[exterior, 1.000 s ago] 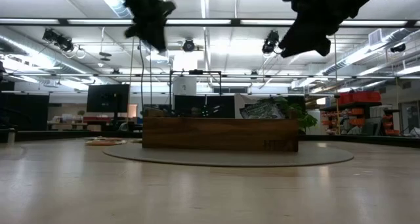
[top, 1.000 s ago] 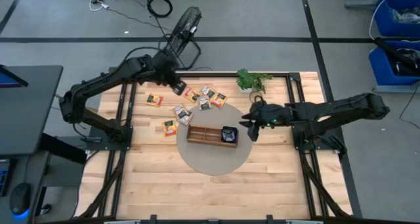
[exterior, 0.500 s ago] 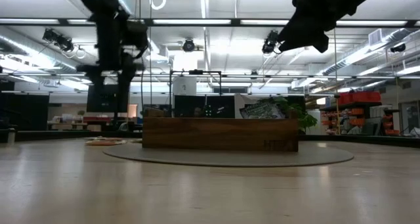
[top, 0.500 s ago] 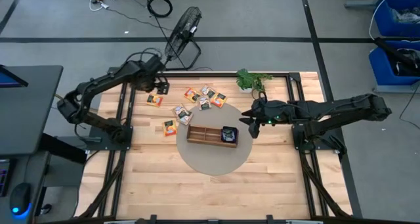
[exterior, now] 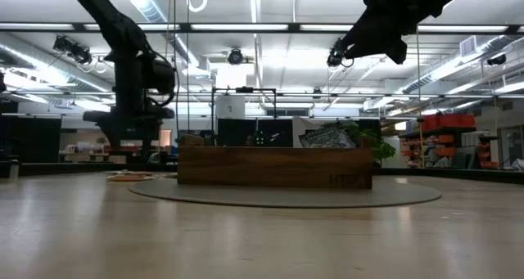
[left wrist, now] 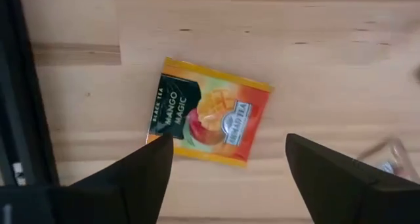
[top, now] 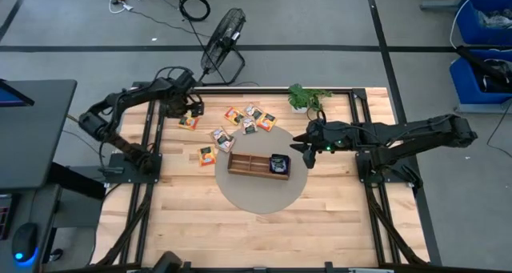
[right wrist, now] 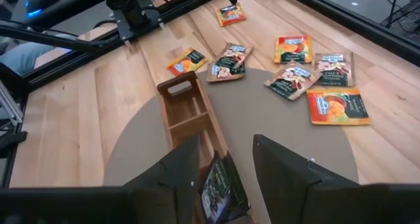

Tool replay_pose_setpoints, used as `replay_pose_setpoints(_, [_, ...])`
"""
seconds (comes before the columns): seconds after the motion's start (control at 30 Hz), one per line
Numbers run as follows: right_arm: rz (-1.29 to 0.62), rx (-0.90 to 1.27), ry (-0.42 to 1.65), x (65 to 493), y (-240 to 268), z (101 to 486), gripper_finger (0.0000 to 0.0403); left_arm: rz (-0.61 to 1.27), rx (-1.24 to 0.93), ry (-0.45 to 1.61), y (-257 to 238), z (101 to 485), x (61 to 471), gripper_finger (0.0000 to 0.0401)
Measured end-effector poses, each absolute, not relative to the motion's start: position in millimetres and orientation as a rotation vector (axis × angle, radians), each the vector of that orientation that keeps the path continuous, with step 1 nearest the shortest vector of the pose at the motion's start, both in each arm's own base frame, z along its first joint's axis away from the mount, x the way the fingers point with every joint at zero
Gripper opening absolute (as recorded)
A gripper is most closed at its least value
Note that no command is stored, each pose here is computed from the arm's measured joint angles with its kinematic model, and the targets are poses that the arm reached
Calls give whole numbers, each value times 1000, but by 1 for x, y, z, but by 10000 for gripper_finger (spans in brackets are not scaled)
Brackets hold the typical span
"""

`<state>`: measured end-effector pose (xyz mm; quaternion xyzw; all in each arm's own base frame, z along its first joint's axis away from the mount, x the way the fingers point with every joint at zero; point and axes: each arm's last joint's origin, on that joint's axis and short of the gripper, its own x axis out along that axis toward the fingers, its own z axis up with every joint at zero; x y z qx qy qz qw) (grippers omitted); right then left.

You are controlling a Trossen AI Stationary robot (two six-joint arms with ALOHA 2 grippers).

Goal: Pick & Place Tea
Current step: Put the yellow tea bag into the middle section of the wooden organizer

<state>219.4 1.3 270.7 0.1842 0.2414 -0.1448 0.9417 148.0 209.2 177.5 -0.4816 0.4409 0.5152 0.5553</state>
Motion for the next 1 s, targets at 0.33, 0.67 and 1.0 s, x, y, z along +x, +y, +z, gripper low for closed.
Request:
replay_pose_setpoints(0.33, [-304, 409, 486, 220, 1, 271, 151, 1215, -1162, 1185, 224, 146, 154, 295])
replay_pose_setpoints(0.67, [-305, 400, 482, 220, 1, 271, 151, 1241, -1190, 1200, 224, 143, 159, 295])
replay_pose_setpoints(1.0, [-301, 378, 484, 220, 1, 271, 151, 1231, -1179, 1246, 218, 132, 173, 281])
